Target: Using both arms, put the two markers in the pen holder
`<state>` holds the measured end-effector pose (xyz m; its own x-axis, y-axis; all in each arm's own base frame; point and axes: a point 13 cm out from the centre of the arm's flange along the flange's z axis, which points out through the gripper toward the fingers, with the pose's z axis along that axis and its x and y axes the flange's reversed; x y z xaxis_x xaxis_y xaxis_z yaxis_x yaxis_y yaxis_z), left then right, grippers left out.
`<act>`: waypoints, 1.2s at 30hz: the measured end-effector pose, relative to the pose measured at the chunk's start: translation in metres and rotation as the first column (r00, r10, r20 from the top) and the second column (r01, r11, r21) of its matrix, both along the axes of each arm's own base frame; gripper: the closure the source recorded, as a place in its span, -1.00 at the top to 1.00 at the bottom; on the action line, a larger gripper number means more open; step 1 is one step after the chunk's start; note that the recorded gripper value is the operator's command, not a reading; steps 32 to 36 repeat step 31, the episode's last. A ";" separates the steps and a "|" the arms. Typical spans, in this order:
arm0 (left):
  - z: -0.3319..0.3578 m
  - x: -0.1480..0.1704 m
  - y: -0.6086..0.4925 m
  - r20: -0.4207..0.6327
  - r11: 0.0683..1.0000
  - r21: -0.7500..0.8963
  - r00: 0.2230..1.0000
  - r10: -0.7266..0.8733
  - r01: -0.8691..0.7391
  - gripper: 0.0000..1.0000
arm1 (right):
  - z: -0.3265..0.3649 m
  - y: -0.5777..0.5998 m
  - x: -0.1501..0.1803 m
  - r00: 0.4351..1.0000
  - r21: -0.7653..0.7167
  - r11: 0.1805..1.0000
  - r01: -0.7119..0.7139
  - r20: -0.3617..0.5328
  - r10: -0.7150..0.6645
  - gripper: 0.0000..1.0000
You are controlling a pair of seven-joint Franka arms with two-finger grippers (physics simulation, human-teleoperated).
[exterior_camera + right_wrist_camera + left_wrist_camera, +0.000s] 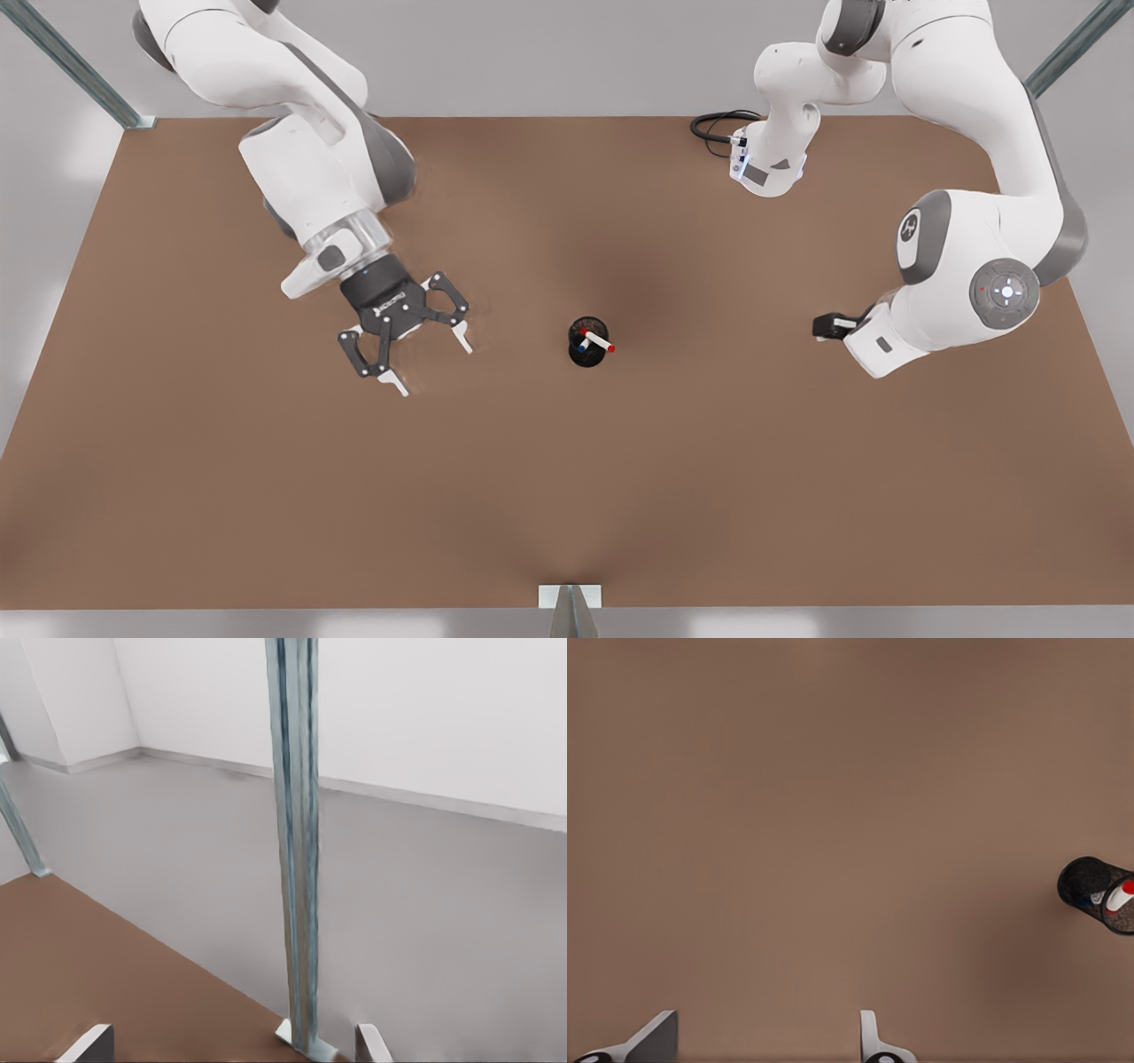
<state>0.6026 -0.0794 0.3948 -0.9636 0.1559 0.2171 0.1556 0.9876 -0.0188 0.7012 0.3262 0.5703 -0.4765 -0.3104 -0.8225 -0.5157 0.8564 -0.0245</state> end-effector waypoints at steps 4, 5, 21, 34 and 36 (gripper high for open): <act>0.000 0.005 0.001 0.013 1.000 0.003 1.000 0.019 -0.019 1.00 | 0.025 -0.269 -0.018 0.851 -0.260 0.868 0.422 -0.216 -0.479 1.00; 0.000 0.005 0.000 0.017 1.000 0.003 1.000 0.021 -0.021 1.00 | 0.024 -0.338 -0.039 0.770 -0.284 0.818 0.501 -0.286 -0.571 1.00; -0.009 0.010 0.004 0.017 0.997 0.015 0.997 0.073 -0.074 1.00 | -0.058 -0.646 -0.228 0.089 -0.385 0.489 0.782 -0.708 -0.700 1.00; -0.014 0.011 -0.003 0.016 0.995 0.020 0.995 0.096 -0.096 1.00 | -0.105 -0.307 -0.049 0.465 -0.403 0.844 0.354 -0.707 -0.532 1.00; -0.014 0.011 -0.003 0.016 0.995 0.020 0.995 0.096 -0.096 1.00 | -0.105 -0.307 -0.049 0.465 -0.403 0.844 0.354 -0.707 -0.532 1.00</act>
